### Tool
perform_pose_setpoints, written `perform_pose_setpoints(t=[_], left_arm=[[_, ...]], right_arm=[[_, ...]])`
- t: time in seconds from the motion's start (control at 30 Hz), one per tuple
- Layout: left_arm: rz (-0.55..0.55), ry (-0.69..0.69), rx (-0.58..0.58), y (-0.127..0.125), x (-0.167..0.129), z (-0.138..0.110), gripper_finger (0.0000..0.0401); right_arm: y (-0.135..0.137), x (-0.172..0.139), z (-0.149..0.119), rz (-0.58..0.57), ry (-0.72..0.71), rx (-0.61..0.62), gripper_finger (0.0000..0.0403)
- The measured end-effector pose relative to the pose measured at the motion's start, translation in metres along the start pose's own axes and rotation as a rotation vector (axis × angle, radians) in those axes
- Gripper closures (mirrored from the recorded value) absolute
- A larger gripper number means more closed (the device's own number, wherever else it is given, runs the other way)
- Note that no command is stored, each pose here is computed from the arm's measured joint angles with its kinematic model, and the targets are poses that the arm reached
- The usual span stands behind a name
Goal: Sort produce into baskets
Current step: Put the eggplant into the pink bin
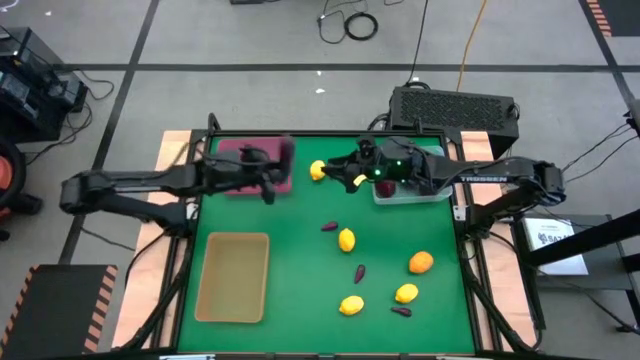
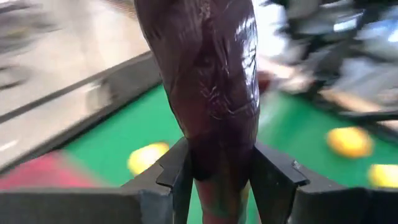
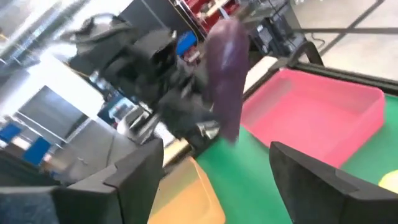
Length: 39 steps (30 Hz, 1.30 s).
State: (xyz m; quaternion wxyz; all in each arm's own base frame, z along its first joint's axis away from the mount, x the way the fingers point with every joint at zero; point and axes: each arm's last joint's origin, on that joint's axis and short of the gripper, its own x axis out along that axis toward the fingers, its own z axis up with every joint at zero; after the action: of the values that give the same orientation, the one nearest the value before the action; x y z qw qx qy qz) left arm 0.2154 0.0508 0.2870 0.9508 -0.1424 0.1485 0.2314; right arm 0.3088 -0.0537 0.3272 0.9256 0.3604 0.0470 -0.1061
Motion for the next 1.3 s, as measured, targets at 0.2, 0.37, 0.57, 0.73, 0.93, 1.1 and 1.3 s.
perform_pose_setpoints(t=[0.2, 0.37, 0.57, 0.73, 0.93, 1.1, 1.3], left_arm=[[0.465, 0.186, -0.071, 0.044, -0.037, -0.019, 0.0265], [0.662, 0.325, -0.172, 0.065, -0.049, -0.032, 0.0264], [0.757, 0.404, -0.18, 0.082, -0.041, -0.036, 0.0264], [0.74, 0.53, -0.2, 0.095, -0.025, -0.043, 0.0264], [0.727, 0.662, -0.241, 0.109, -0.007, -0.054, 0.0264], [0.722, 0.737, -0.181, 0.115, 0.002, -0.06, 0.0264], [0.724, 0.763, -0.168, 0.117, 0.009, -0.064, 0.0264]], right_arm=[[-0.003, -0.004, -0.002, -0.04, 0.039, -0.01, 0.0124], [-0.003, -0.004, -0.002, -0.045, 0.044, -0.014, 0.0124], [-0.004, -0.003, -0.002, -0.047, 0.043, -0.035, 0.0124], [-0.004, -0.003, -0.003, -0.047, 0.043, -0.045, 0.0124], [-0.004, -0.003, -0.003, -0.047, 0.043, -0.059, 0.0124], [-0.004, -0.003, -0.003, -0.055, 0.054, -0.059, 0.0124], [-0.006, -0.004, -0.008, -0.077, 0.093, -0.04, 0.0124]])
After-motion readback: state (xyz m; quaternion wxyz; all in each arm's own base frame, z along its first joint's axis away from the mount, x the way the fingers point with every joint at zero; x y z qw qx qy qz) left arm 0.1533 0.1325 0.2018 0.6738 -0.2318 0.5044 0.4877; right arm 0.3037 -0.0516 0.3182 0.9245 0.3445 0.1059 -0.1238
